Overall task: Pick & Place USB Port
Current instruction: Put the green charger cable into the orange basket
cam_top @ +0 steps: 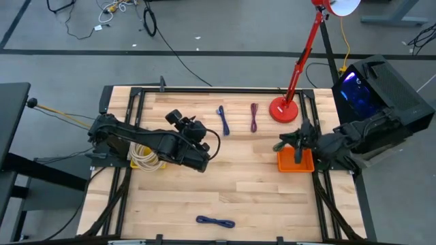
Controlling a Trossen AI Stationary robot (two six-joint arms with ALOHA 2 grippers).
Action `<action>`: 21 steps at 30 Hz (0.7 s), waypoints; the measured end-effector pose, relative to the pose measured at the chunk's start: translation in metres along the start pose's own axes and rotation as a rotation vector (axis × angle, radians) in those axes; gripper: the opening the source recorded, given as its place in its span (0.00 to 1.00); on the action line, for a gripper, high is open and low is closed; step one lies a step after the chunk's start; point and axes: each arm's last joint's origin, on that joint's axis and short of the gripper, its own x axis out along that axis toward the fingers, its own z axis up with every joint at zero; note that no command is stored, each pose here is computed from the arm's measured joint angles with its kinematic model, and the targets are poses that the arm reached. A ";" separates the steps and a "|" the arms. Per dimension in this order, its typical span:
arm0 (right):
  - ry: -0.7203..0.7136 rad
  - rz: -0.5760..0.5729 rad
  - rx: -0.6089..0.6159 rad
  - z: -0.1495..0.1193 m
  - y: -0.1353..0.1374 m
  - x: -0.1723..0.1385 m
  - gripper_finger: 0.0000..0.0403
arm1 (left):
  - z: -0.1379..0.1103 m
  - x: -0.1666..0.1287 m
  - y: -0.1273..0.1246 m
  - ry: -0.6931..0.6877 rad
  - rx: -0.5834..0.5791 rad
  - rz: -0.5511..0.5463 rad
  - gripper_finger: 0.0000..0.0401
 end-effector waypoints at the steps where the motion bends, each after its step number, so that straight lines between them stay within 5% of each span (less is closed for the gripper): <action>1: 0.023 -0.007 -0.005 -0.001 -0.001 -0.002 0.02 | 0.000 0.000 0.000 0.000 0.000 0.000 0.36; 10: 0.154 0.029 0.029 0.017 -0.009 -0.027 0.02 | 0.000 0.000 0.000 0.001 0.001 0.000 0.36; 21: 0.514 -0.004 0.066 0.002 -0.010 -0.028 0.02 | 0.000 0.000 0.000 0.001 0.002 0.000 0.36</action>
